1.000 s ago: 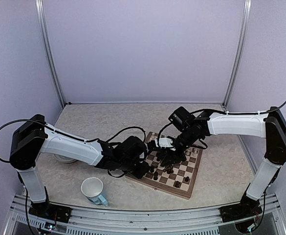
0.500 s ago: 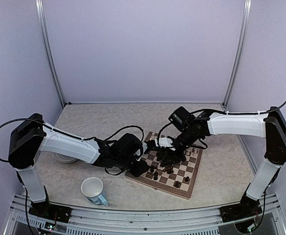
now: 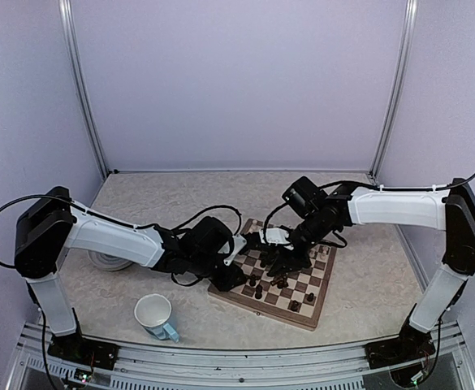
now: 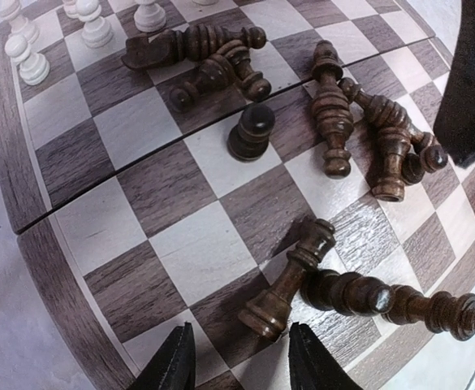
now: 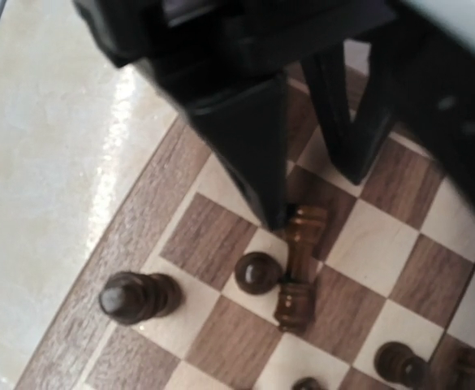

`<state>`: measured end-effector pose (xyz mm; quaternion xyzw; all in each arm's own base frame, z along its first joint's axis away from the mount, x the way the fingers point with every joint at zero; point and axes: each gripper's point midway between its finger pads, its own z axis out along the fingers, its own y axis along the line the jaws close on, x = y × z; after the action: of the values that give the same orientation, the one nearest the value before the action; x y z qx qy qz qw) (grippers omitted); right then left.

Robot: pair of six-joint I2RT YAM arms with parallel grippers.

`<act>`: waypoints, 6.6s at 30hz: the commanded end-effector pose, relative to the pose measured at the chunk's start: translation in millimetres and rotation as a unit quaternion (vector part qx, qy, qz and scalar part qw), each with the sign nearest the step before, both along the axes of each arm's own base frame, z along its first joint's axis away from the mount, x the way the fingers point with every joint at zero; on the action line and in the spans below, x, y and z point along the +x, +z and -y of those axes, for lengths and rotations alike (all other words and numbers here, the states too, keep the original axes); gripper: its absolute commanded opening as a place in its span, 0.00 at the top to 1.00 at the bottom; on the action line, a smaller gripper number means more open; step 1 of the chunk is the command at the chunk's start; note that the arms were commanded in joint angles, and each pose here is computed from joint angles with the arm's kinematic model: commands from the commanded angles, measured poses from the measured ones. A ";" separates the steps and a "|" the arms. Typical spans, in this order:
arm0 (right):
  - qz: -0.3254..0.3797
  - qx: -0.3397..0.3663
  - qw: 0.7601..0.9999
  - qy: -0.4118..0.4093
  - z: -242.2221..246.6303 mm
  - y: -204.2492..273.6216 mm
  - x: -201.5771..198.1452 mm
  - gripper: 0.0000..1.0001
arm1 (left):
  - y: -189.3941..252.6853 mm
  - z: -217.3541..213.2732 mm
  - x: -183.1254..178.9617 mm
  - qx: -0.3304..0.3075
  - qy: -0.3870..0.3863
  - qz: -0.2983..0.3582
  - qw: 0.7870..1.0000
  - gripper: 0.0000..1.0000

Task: Set up the chess pieces on the board
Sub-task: Pick up the king from the chessboard, then pick up the bishop from the chessboard, then place the bishop on f8, then pass from the left arm to the right

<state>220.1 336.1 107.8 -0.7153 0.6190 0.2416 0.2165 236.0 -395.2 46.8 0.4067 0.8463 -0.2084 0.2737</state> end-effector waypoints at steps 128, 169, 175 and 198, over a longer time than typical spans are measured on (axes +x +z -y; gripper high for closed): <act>-0.028 -0.032 0.992 0.116 -51.2 -34.4 -28.4 0.76 | 94.0 -91.8 47.5 -0.177 0.138 0.045 0.973 0.91; -0.217 0.266 0.938 -0.046 -39.3 153.4 43.6 0.49 | 190.0 -2.2 17.6 -0.334 -0.001 0.099 0.938 0.90; -0.236 0.276 0.932 -0.021 -37.4 157.7 31.8 0.53 | 191.4 8.4 17.0 -0.336 -0.007 0.097 0.937 0.90; -0.218 0.266 0.939 -0.026 -38.8 145.5 33.5 0.97 | 184.2 7.3 22.0 -0.332 0.011 0.096 0.938 0.80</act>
<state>256.4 372.8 250.6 -0.5351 0.5901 0.5475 0.2562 251.7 -399.6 224.5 0.3131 0.7066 -0.4355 0.4615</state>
